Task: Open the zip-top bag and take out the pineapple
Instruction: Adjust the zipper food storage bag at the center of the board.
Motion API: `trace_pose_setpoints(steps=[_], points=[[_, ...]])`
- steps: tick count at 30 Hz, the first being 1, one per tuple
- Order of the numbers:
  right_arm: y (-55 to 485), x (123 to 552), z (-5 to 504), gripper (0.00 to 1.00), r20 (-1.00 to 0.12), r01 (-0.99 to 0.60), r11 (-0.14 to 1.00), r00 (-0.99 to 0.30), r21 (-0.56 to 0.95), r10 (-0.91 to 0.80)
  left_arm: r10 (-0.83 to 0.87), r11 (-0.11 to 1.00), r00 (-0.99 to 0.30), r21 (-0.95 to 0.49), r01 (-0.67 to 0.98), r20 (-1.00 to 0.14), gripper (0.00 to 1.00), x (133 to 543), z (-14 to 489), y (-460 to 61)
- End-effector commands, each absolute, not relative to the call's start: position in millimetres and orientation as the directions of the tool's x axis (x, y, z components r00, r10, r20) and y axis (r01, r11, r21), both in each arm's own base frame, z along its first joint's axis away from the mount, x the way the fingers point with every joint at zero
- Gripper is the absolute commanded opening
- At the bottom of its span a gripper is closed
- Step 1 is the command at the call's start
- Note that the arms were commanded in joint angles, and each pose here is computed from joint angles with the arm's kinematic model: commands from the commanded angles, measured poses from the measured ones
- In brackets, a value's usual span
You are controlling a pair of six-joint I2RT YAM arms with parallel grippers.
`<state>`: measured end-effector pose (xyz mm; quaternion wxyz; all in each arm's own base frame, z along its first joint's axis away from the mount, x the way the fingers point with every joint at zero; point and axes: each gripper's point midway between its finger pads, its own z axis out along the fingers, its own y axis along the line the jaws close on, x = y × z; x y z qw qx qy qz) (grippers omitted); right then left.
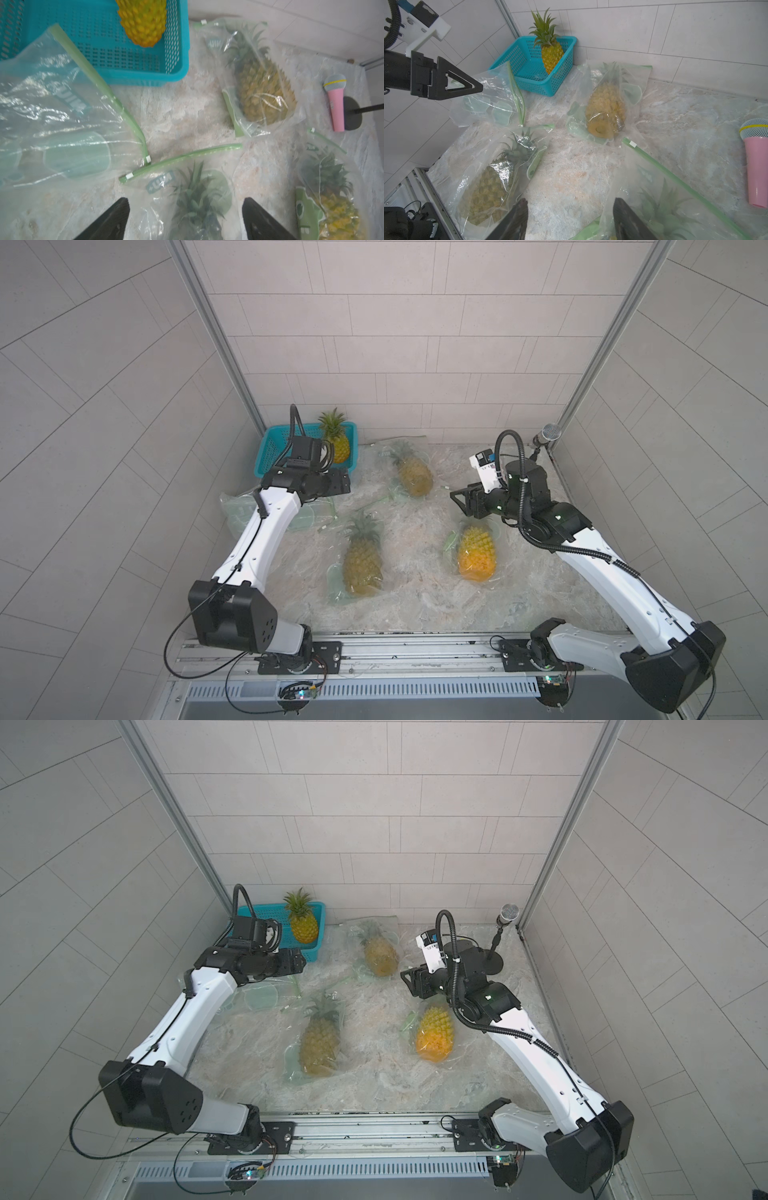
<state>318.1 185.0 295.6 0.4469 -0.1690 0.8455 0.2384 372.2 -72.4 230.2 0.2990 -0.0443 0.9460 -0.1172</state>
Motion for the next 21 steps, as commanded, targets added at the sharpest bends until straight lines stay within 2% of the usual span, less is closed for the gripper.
trace_pose_setpoints(steps=[1, 9, 16, 21], points=[[186, 313, 288, 0.66, -0.826, -0.523, 0.816, -0.554, 0.247, -0.105, -0.121, 0.979, -0.865, -0.202, -0.024, -0.486, 0.88, 353, 211, -73], [188, 311, 275, 0.67, -0.811, -0.525, 0.812, -0.574, 0.256, -0.115, 0.001, 0.986, -0.924, -0.152, 0.064, -0.382, 0.87, 342, 175, -104], [189, 311, 270, 0.67, -0.805, -0.529, 0.807, -0.581, 0.262, -0.120, 0.075, 0.982, -0.970, -0.154, 0.112, -0.231, 0.87, 330, 137, -118], [192, 312, 263, 0.67, -0.794, -0.529, 0.803, -0.595, 0.273, -0.122, 0.068, 0.978, -0.974, -0.180, 0.107, -0.214, 0.82, 331, 121, -125]])
